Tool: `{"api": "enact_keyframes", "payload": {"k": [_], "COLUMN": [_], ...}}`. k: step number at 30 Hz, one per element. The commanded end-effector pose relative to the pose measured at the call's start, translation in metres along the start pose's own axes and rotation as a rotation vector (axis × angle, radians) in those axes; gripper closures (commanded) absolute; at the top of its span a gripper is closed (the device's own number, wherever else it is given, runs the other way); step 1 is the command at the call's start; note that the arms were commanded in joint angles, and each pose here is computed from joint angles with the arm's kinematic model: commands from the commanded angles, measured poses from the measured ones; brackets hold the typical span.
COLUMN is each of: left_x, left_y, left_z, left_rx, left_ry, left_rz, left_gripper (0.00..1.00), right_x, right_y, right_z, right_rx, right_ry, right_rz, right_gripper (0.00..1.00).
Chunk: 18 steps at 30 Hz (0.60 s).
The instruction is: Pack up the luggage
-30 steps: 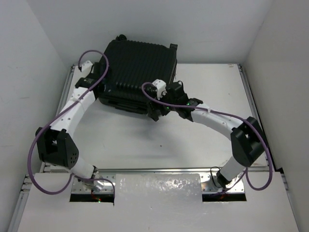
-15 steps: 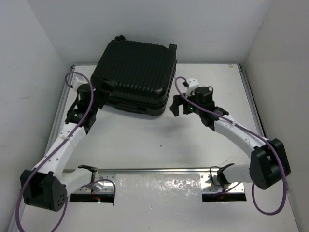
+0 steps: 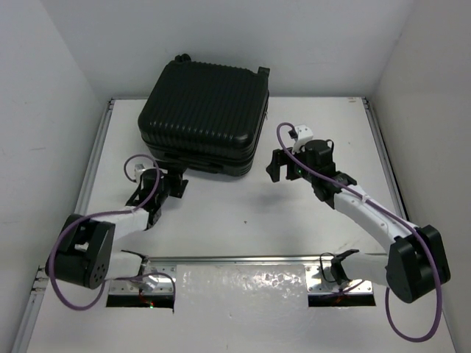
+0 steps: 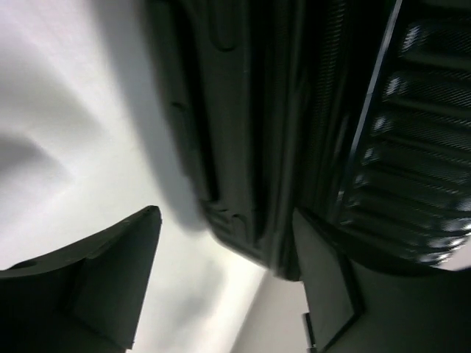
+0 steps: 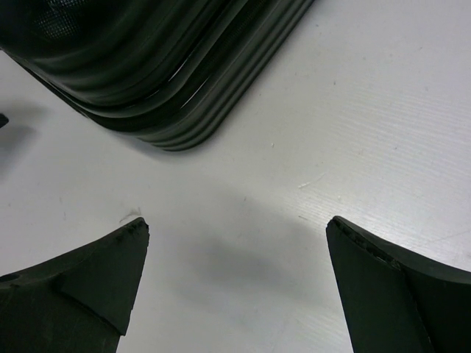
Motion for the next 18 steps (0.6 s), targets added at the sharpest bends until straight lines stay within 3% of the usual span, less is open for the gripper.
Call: {"api": "enact_keyframes", "payload": {"k": [1, 5, 9, 18], "left_x": [-0.002, 0.018, 0.032, 0.057], "left_y": [-0.059, -0.046, -0.047, -0.050], "left_z": [-0.010, -0.014, -0.016, -0.017], "left_rx": [-0.075, -0.077, -0.084, -0.071], "left_ry": [0.050, 0.063, 0.072, 0.066], "left_rz": [-0.262, -0.234, -0.254, -0.289], "left_gripper": [0.31, 0.37, 0.50, 0.52], "right_x": [-0.002, -0.003, -0.004, -0.011], "right_y": [0.006, 0.005, 0.004, 0.007], "right_z": [0.016, 0.015, 0.018, 0.024], "right_rx": [0.002, -0.010, -0.021, -0.034], "right_ry": [-0.070, -0.067, -0.075, -0.118], "right_rz": [0.031, 0.031, 0.026, 0.042], "right_gripper": [0.01, 0.01, 0.01, 0.01]}}
Point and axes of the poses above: each gripper's point midway between its finger pads, its own x axis out along the fingers, its own y axis along the line the jaws close on, z = x × y, the point moved 1 cm from there along -x, back along the fingers, and after that the axes turned 7 degrees about -x, right-handed, at the moved point
